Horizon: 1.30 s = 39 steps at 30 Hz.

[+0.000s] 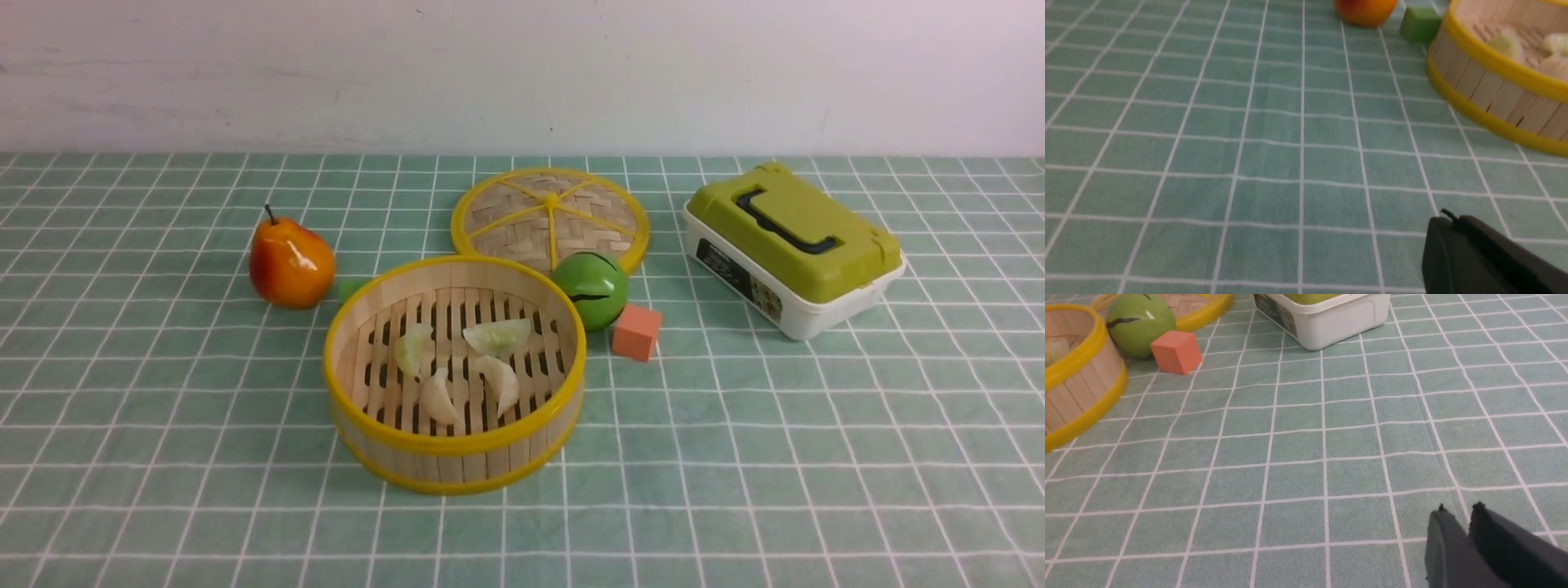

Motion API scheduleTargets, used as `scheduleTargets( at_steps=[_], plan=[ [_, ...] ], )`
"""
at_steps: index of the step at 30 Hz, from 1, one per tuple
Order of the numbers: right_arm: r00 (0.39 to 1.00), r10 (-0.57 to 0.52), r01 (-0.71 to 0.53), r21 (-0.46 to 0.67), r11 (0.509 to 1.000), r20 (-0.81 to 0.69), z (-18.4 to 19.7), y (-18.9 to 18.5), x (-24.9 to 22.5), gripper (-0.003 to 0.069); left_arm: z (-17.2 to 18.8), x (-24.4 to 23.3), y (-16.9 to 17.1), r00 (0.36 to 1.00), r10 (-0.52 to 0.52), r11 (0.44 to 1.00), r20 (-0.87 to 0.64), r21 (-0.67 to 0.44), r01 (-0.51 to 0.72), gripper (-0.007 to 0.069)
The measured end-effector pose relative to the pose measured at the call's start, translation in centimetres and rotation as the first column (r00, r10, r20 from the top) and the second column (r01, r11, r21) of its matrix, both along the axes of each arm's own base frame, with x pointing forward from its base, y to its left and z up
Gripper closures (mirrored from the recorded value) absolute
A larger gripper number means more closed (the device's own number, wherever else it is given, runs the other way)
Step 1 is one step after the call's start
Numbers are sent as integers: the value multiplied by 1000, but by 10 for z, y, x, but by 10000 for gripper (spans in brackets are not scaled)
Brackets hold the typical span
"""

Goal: Put the dumplings into the steamer on the table with the blue tablecloth.

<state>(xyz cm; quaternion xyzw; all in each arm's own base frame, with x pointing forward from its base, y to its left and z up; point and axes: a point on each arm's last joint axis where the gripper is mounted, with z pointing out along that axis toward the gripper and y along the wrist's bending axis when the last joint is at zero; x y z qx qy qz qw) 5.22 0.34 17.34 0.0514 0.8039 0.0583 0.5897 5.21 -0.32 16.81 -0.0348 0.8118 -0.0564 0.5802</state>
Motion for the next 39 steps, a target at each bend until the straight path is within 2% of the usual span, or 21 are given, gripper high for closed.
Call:
scheduleTargets(
  at_steps=[39],
  plan=[
    [1000, 0, 0, 0, 1000, 0, 0, 0, 0, 531, 0, 0, 0, 1000, -1, 1000, -3, -5, 1, 639]
  ],
)
